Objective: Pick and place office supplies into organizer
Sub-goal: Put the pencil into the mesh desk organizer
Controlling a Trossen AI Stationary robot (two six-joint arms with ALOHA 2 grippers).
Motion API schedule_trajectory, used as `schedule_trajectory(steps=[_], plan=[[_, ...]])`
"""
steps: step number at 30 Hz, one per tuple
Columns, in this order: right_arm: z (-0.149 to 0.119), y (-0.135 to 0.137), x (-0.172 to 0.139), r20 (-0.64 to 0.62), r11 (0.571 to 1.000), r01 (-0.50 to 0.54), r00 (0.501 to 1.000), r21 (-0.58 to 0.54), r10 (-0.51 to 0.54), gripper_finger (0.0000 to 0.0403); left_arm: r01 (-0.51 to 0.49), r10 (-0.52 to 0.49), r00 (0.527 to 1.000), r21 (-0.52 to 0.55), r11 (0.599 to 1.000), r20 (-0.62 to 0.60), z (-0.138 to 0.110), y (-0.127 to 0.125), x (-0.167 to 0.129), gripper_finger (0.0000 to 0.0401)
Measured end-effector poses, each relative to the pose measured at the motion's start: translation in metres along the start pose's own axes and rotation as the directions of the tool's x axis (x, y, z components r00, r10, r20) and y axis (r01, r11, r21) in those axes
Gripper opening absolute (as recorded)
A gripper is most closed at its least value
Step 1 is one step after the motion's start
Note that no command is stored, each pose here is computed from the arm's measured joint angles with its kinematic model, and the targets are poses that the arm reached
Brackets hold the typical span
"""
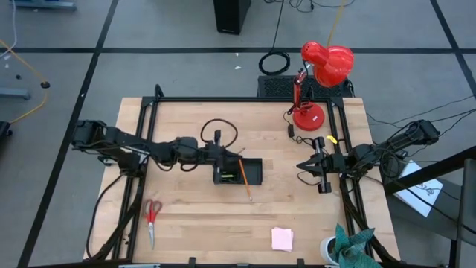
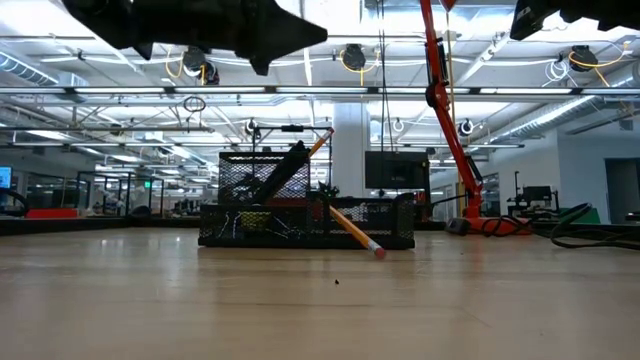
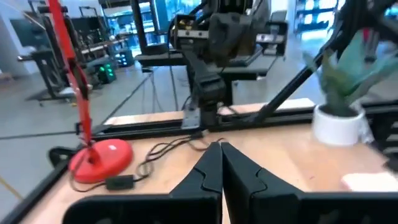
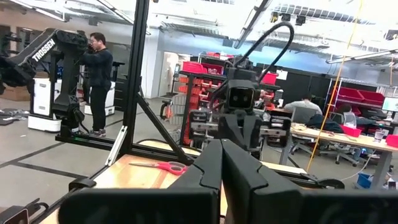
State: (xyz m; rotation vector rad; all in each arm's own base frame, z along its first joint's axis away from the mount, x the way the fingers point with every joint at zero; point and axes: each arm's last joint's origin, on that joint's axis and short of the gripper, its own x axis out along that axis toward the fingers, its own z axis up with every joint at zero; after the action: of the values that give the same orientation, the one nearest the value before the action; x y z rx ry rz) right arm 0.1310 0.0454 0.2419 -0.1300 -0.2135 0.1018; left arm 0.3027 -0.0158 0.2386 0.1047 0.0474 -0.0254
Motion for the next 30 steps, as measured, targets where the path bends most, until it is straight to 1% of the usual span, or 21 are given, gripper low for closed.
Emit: schedule_trajectory(steps=[2, 5, 8, 11, 12, 15, 16, 17, 19, 21, 22, 24, 25, 26, 28, 30], plan=[[0.0, 0.0, 0.0, 0.005, 1.0, 0.001, 1.0, -0.002, -0.001, 0.0, 0.022, -0.023, 1.0, -0.016, 1.0, -0.019, -0.001, -0.007, 0.0, 0.0002], [0.001, 0.0, 0.0, 0.008, 1.0, 0.002, 1.0, -0.002, -0.002, 0.0, 0.049, -0.041, 0.991, 0.066, 0.997, -0.125, -0.009, -0.02, -0.002, 0.0005], [0.001, 0.0, 0.0, 0.008, 1.0, 0.002, 1.0, -0.002, -0.002, 0.0, 0.023, 0.01, 0.97, 0.132, 0.991, -0.244, -0.005, -0.034, 0.001, 0.0015], [0.001, 0.0, 0.0, 0.007, 1.0, 0.004, 1.0, -0.002, -0.004, 0.0, 0.001, 0.053, 0.933, 0.15, 0.989, -0.357, 0.008, -0.042, 0.015, 0.0019], [0.001, 0.0, 0.0, 0.008, 1.0, 0.005, 1.0, -0.001, -0.005, 0.0, 0.012, 0.059, 0.907, 0.165, 0.986, -0.418, 0.009, -0.044, 0.019, 0.0019], [0.001, -0.001, 0.0, 0.009, 1.0, 0.024, 1.0, 0.001, -0.024, 0.0, 0.065, 0.051, 0.855, 0.205, 0.977, -0.517, 0.019, -0.048, 0.043, 0.0013], [0.001, -0.001, 0.0, 0.008, 1.0, 0.026, 1.0, 0.005, -0.026, 0.0, 0.104, 0.045, 0.819, 0.225, 0.969, -0.572, 0.019, -0.05, 0.05, 0.001], [0.001, -0.001, 0.0, 0.006, 1.0, 0.029, 1.0, 0.006, -0.029, 0.0, 0.155, 0.037, 0.771, 0.244, 0.957, -0.635, 0.016, -0.052, 0.058, 0.0007], [0.0, -0.001, 0.0, 0.001, 1.0, 0.028, 1.0, 0.005, -0.028, 0.0, 0.274, 0.024, 0.675, 0.28, 0.92, -0.738, 0.005, -0.057, 0.074, 0.0003], [0.0, -0.001, 0.001, -0.001, 1.0, 0.028, 1.0, 0.011, -0.028, 0.0, 0.382, 0.042, 0.548, 0.294, 0.876, -0.836, -0.009, -0.06, 0.082, 0.0004], [0.0, -0.001, 0.001, -0.003, 1.0, 0.027, 1.0, 0.015, -0.027, 0.0, 0.406, 0.049, 0.517, 0.294, 0.865, -0.855, -0.013, -0.061, 0.088, 0.0007], [-0.001, -0.001, 0.001, -0.006, 1.0, 0.026, 1.0, 0.018, -0.026, 0.0, 0.453, 0.054, 0.477, 0.298, 0.841, -0.877, -0.02, -0.063, 0.098, 0.002], [-0.001, 0.0, 0.001, -0.008, 1.0, 0.025, 1.0, 0.017, -0.025, 0.0, 0.487, 0.056, 0.453, 0.3, 0.82, -0.89, -0.024, -0.064, 0.102, 0.0029], [-0.001, 0.0, 0.001, -0.012, 1.0, 0.023, 1.0, 0.016, -0.023, 0.0, 0.511, 0.057, 0.447, 0.307, 0.803, -0.893, -0.026, -0.065, 0.106, 0.004], [-0.002, 0.0, 0.001, -0.017, 1.0, 0.022, 1.0, 0.008, -0.022, 0.0, 0.534, 0.05, 0.451, 0.314, 0.785, -0.891, -0.031, -0.069, 0.113, 0.0064], [-0.002, 0.0, 0.001, -0.017, 1.0, 0.023, 1.0, -0.001, -0.023, 0.0, 0.555, 0.041, 0.476, 0.336, 0.761, -0.879, -0.028, -0.074, 0.118, 0.0091]])
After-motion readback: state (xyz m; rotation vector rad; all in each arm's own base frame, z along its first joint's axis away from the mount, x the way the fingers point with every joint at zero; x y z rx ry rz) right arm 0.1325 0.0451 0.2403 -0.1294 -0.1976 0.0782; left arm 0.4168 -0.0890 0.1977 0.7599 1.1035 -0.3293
